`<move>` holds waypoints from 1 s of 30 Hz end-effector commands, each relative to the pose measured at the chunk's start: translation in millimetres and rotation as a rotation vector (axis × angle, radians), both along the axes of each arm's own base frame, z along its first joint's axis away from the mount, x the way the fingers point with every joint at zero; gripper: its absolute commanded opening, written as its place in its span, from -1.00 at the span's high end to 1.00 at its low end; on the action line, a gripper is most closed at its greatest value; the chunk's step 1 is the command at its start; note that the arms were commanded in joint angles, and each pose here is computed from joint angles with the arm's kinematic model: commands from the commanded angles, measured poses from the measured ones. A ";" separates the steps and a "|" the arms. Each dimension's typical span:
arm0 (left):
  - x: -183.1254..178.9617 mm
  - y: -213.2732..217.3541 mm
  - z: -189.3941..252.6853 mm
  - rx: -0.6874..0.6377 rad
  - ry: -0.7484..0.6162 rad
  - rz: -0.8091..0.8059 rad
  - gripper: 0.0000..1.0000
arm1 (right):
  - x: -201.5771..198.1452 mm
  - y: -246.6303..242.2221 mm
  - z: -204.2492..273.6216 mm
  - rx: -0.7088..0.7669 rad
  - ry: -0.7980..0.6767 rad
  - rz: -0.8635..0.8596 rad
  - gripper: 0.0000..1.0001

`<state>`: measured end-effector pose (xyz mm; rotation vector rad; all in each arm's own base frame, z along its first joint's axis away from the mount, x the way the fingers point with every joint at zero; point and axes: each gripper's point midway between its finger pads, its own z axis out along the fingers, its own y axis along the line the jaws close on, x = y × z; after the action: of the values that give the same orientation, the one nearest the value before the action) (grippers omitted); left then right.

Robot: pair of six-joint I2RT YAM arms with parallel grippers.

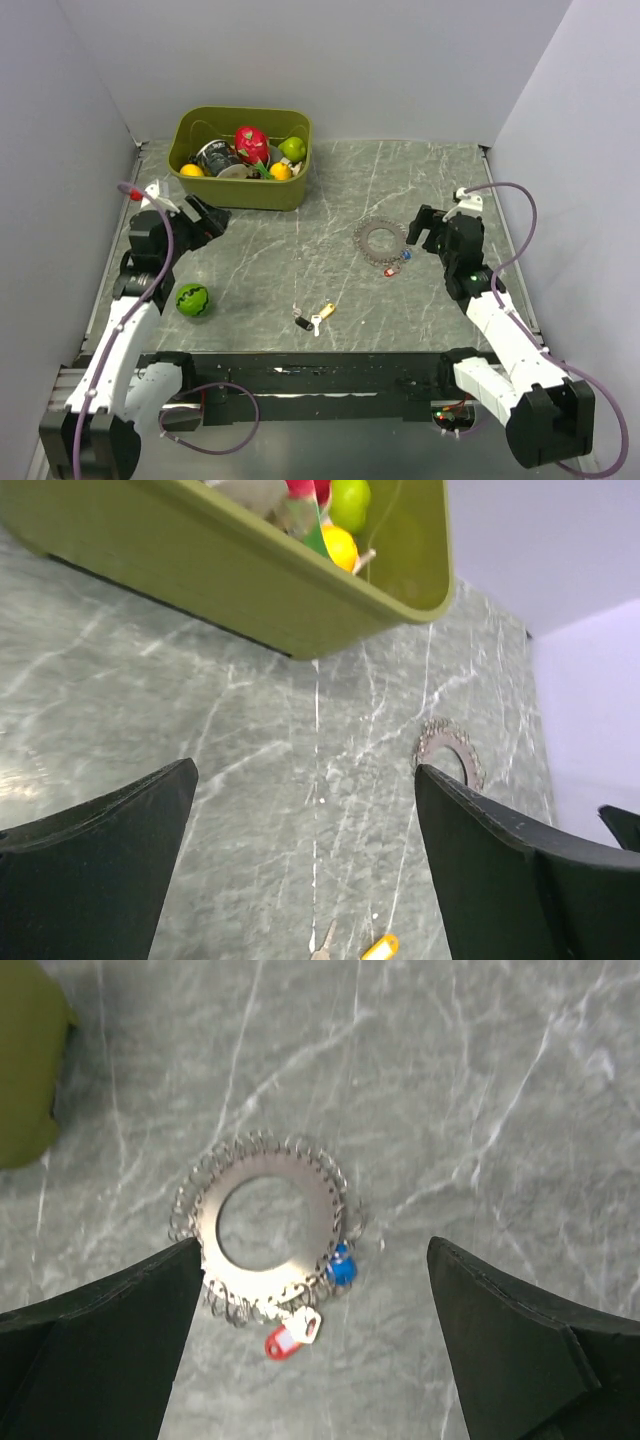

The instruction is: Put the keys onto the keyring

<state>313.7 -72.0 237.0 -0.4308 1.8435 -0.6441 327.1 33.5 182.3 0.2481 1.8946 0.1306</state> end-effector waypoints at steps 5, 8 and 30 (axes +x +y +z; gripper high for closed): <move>25.1 -35.6 -13.6 -0.021 0.067 -0.154 -0.93 | 5.6 23.8 8.1 0.043 0.089 0.099 -1.00; 32.5 -54.0 -25.5 0.030 0.131 -0.171 -0.93 | 8.6 35.5 3.0 0.034 0.124 0.130 -0.99; -45.2 -190.8 -128.3 0.195 0.410 -0.575 -0.93 | 46.7 116.5 -104.7 -0.098 0.513 0.262 -1.00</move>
<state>275.4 -261.1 109.9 0.1177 2.4449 -0.7470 336.5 133.2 63.8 -0.0291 2.4744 0.1531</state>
